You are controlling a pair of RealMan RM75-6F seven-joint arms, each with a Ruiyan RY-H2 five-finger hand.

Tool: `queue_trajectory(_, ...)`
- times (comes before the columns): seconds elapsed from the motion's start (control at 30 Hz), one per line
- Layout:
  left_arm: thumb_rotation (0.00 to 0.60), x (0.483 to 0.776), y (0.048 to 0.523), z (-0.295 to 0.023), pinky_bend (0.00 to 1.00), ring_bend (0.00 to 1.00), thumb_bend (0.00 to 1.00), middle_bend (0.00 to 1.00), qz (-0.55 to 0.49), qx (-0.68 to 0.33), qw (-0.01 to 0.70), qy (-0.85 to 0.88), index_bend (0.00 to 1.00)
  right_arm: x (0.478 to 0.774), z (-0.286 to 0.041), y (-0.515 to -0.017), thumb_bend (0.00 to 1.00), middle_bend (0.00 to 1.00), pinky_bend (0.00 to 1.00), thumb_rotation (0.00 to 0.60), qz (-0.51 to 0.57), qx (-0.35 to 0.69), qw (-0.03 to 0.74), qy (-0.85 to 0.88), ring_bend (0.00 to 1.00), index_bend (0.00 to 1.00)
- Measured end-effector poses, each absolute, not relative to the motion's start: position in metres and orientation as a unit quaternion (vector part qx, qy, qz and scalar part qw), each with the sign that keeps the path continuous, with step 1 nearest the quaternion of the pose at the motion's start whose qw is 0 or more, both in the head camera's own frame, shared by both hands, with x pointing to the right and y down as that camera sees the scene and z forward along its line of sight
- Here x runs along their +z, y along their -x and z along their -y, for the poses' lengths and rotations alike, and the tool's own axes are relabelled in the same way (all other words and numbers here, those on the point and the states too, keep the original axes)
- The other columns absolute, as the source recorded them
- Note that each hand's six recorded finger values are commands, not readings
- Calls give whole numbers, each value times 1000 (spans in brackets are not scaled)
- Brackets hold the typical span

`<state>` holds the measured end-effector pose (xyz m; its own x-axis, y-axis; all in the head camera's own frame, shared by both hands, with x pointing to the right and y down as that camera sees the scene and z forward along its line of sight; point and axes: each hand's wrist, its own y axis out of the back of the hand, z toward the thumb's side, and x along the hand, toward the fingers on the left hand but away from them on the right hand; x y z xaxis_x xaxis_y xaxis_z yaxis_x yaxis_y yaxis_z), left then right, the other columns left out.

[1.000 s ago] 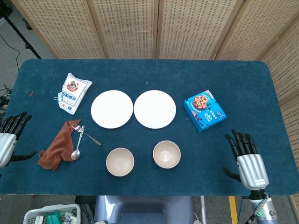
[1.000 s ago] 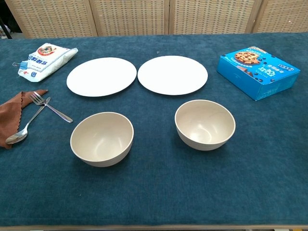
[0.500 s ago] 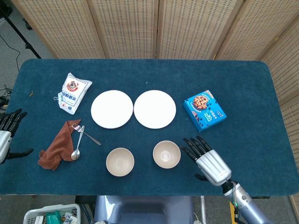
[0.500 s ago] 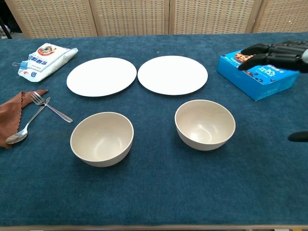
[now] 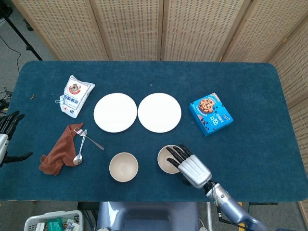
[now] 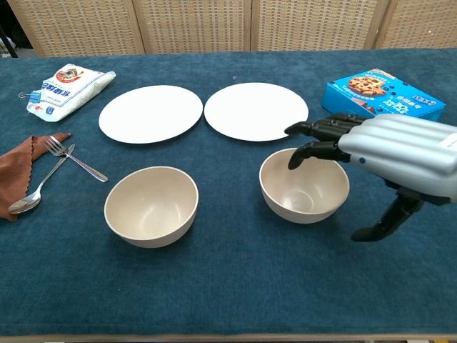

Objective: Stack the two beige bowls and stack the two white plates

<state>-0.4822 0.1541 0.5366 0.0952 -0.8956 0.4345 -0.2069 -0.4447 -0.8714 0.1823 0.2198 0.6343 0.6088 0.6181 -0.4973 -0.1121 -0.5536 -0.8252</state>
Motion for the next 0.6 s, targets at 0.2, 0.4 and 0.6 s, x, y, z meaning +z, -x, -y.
queue_trajectory(0.2,600,535,485,-153,0,0,0,0,-419,-529,322,664,0,659,-217,-173,328,0,0,600,143,430,455,766,0,369)
queue_trajectory(0.4,600,535,487,-152,0,0,0,0,-422,-529,318,664,0,668,-215,-169,539,9,0,600,147,433,463,759,0,531)
queue_trajectory(0.6,600,535,486,-152,0,0,0,0,-421,-529,318,665,0,668,-212,-167,575,29,0,600,160,424,472,756,0,639)
